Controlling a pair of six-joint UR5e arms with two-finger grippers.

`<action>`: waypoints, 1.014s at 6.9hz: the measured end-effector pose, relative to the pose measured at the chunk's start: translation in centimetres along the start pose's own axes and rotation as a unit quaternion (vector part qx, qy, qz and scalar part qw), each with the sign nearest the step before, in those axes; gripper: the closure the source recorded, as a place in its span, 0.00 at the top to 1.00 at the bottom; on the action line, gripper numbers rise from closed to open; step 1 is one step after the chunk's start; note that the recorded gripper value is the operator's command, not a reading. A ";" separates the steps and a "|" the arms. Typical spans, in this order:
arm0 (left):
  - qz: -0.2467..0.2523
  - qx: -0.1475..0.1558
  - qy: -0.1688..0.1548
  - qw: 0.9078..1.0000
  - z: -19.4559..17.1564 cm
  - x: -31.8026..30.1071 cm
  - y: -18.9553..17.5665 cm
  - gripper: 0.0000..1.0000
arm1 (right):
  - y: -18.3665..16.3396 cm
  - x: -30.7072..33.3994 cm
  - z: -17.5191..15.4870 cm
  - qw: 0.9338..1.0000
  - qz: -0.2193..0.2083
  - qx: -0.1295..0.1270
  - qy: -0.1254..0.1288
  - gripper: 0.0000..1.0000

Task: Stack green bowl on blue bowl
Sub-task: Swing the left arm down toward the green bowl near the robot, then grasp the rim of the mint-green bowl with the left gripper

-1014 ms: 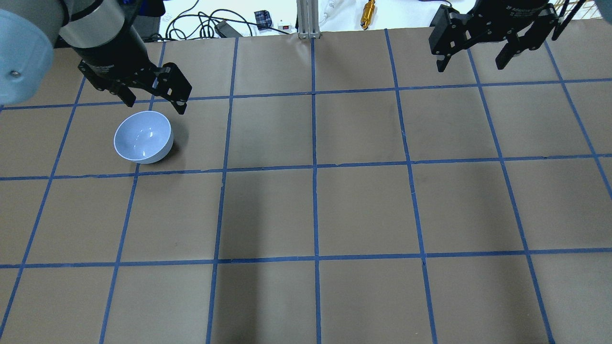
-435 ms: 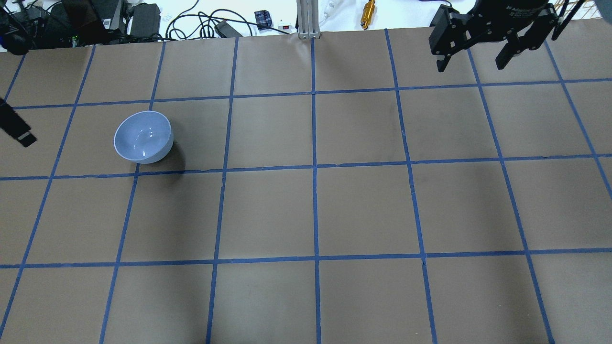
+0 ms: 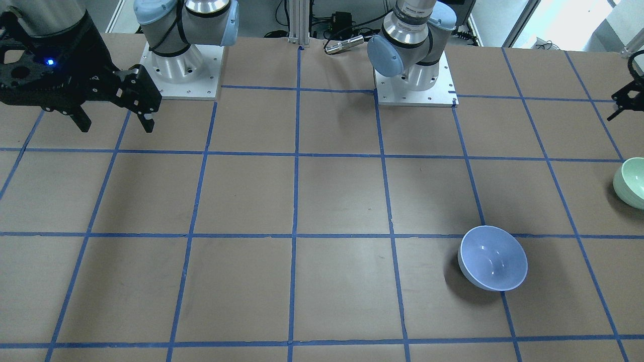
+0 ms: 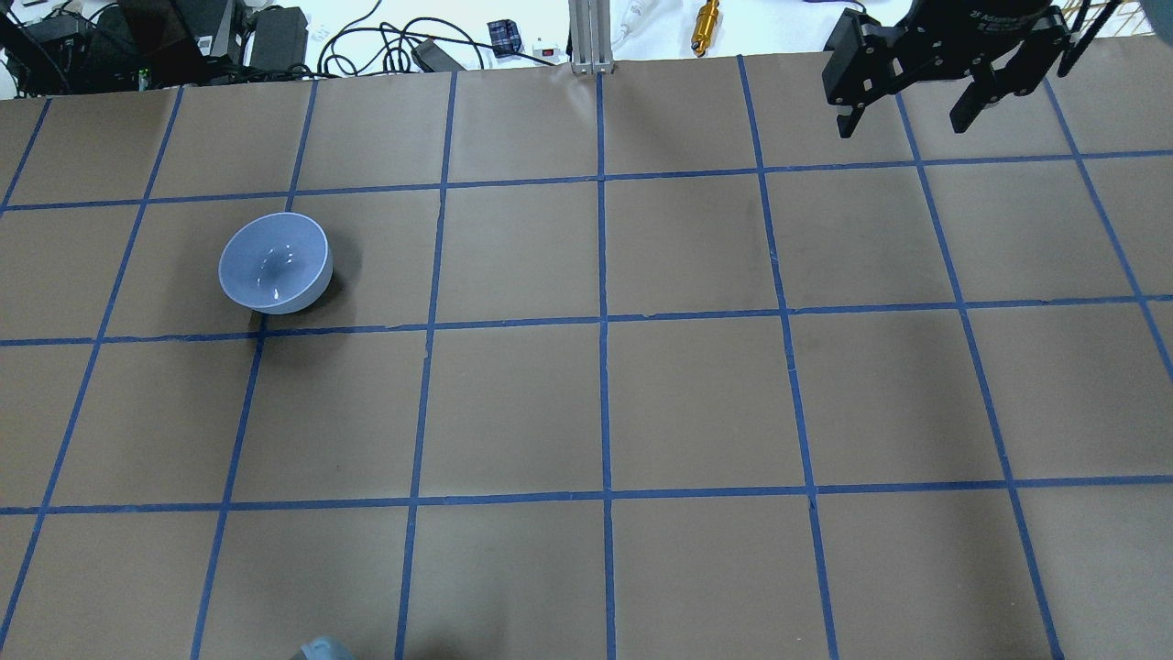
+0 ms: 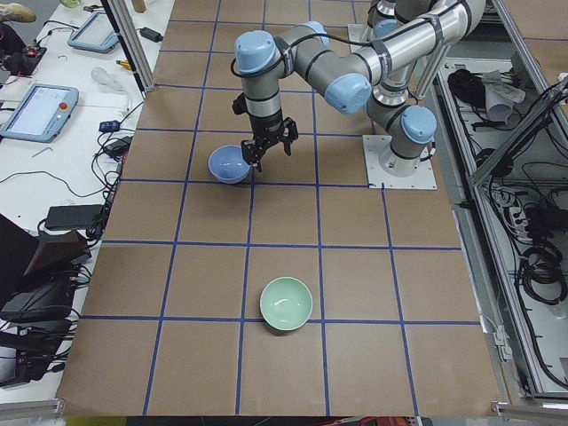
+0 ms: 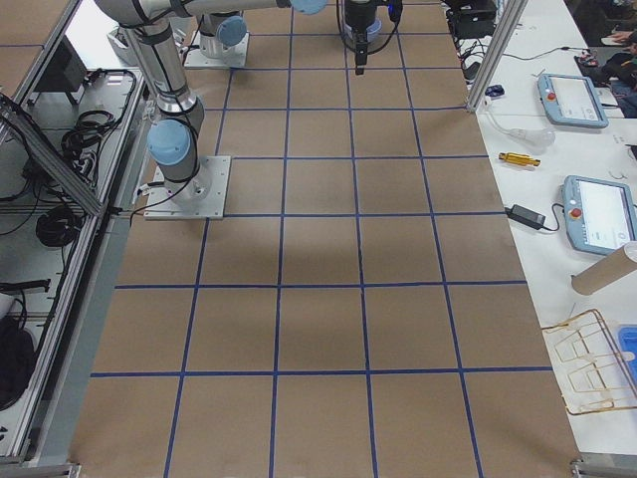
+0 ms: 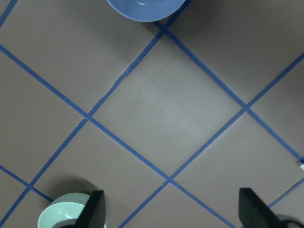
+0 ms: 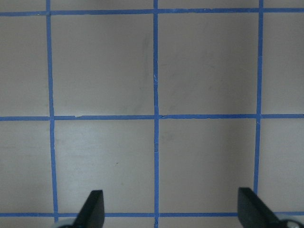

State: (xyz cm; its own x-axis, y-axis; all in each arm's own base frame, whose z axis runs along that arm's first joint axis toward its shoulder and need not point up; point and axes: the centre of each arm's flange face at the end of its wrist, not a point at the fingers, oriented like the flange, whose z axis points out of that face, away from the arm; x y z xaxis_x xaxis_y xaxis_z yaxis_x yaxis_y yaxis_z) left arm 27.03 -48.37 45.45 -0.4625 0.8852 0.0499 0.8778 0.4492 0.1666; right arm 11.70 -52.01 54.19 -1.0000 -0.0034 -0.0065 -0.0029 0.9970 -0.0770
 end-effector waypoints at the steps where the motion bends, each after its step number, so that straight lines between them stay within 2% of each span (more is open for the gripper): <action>1: 0.057 -0.002 -0.007 0.998 2.7 -1.7 5.0 1.00 | 0.0 0.0 0.0 1.000 0.000 0.000 0.000 1.00; 2: 0.103 -0.002 -0.015 0.995 5.5 -3.1 9.7 1.00 | 0.0 0.0 0.0 1.000 0.000 0.000 0.000 1.00; 4: 0.173 0.036 -0.036 0.984 12.1 -4.4 17.9 1.00 | 0.0 0.0 0.0 1.000 0.000 0.000 0.000 1.00; 5: 0.191 0.053 -0.036 0.979 15.3 -4.5 20.7 1.00 | 0.0 0.0 0.0 1.000 0.000 0.000 0.000 1.00; 7: 0.230 0.064 -0.038 0.970 21.0 -4.5 25.1 1.00 | 0.0 0.0 0.0 1.000 0.000 0.000 0.000 1.00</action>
State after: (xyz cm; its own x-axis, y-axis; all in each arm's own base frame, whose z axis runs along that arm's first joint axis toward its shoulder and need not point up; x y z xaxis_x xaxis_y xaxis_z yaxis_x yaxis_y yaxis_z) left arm 53.79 -38.48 28.69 -0.0110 0.9998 0.0171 0.9998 0.0107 0.0193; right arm 11.71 -52.03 54.16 -1.0000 -0.0035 -0.0065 -0.0030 0.9971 -0.0764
